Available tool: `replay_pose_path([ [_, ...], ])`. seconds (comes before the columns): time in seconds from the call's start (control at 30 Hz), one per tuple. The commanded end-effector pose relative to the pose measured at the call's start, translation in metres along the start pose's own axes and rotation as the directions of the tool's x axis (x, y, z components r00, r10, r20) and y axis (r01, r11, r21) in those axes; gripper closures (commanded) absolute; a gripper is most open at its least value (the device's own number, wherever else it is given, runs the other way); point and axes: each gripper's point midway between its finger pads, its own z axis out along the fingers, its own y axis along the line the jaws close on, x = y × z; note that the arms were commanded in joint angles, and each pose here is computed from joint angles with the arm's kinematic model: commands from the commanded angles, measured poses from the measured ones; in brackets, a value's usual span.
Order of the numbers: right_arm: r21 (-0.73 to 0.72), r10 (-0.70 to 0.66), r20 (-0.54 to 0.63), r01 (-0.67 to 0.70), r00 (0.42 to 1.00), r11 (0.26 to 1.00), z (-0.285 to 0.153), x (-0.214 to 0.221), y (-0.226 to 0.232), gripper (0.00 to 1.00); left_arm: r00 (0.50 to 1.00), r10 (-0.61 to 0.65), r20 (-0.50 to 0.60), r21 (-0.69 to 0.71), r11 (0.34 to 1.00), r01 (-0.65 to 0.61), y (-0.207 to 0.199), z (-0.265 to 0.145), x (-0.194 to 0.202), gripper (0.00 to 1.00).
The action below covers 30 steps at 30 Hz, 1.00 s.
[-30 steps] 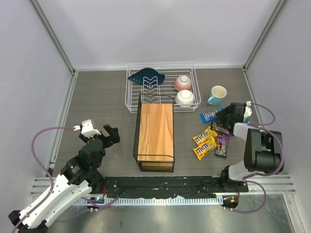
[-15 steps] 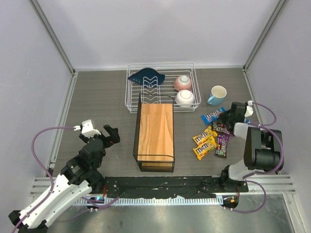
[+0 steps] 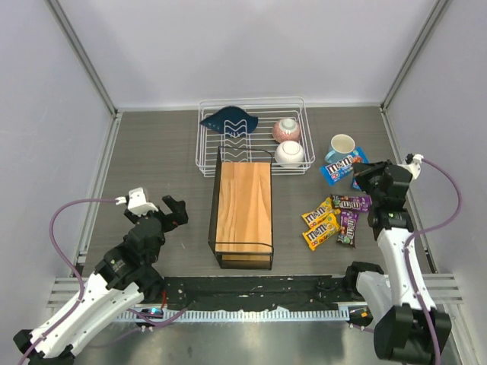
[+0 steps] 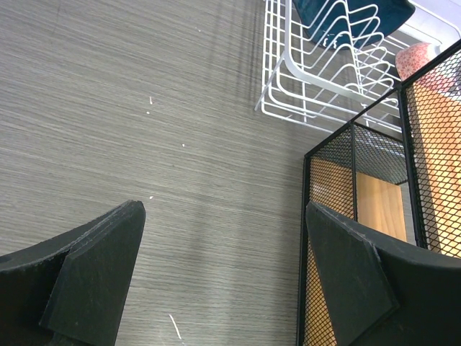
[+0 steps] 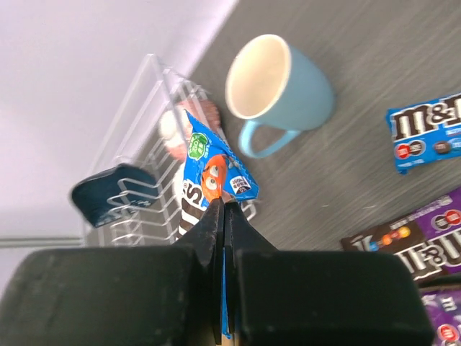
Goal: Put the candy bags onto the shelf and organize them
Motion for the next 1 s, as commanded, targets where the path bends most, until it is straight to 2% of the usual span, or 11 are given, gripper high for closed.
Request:
replay_pose_path([
  [0.0, -0.095, 0.039, -0.048, -0.044, 0.998, 0.994, -0.042, -0.01, 0.04, 0.99, 0.999, -0.028, 0.034, 0.022, 0.999, 0.027, -0.007, -0.004, -0.016, 0.0],
  [0.23, -0.227, 0.071, -0.068, -0.085, 0.995, 0.97, -0.08, -0.024, 0.092, 0.99, 0.999, -0.036, 0.028, 0.03, 0.999, 0.035, -0.009, -0.006, -0.019, 0.0],
  [0.43, -0.243, 0.047, -0.052, -0.059, 0.998, 0.968, -0.083, -0.019, 0.116, 0.99, 0.999, -0.04, 0.025, 0.039, 0.998, 0.039, -0.011, -0.007, -0.019, 0.0],
  [0.47, -0.263, 0.014, -0.085, -0.036, 0.996, 0.964, -0.084, -0.003, 0.127, 0.99, 0.999, -0.042, 0.025, 0.037, 0.998, 0.041, -0.011, -0.006, -0.019, 0.0],
  [0.53, -0.232, -0.017, -0.061, 0.003, 0.998, 0.973, -0.074, 0.003, 0.135, 0.99, 0.999, -0.04, 0.024, 0.037, 0.999, 0.039, -0.01, -0.007, -0.019, 0.0],
  [0.63, -0.276, -0.056, -0.097, 0.027, 0.994, 0.961, -0.078, 0.028, 0.162, 0.99, 0.999, -0.041, 0.028, 0.034, 0.999, 0.04, -0.009, -0.008, -0.02, 0.0],
  [0.77, -0.281, -0.034, -0.07, 0.013, 0.997, 0.96, -0.082, 0.038, 0.175, 0.99, 0.999, -0.044, 0.028, 0.04, 0.998, 0.043, -0.009, -0.009, -0.019, 0.0],
  [0.97, -0.304, -0.06, -0.141, 0.014, 0.988, 0.953, -0.095, 0.094, 0.188, 0.99, 0.999, -0.044, 0.027, 0.039, 0.998, 0.043, -0.008, -0.008, -0.018, 0.0],
])
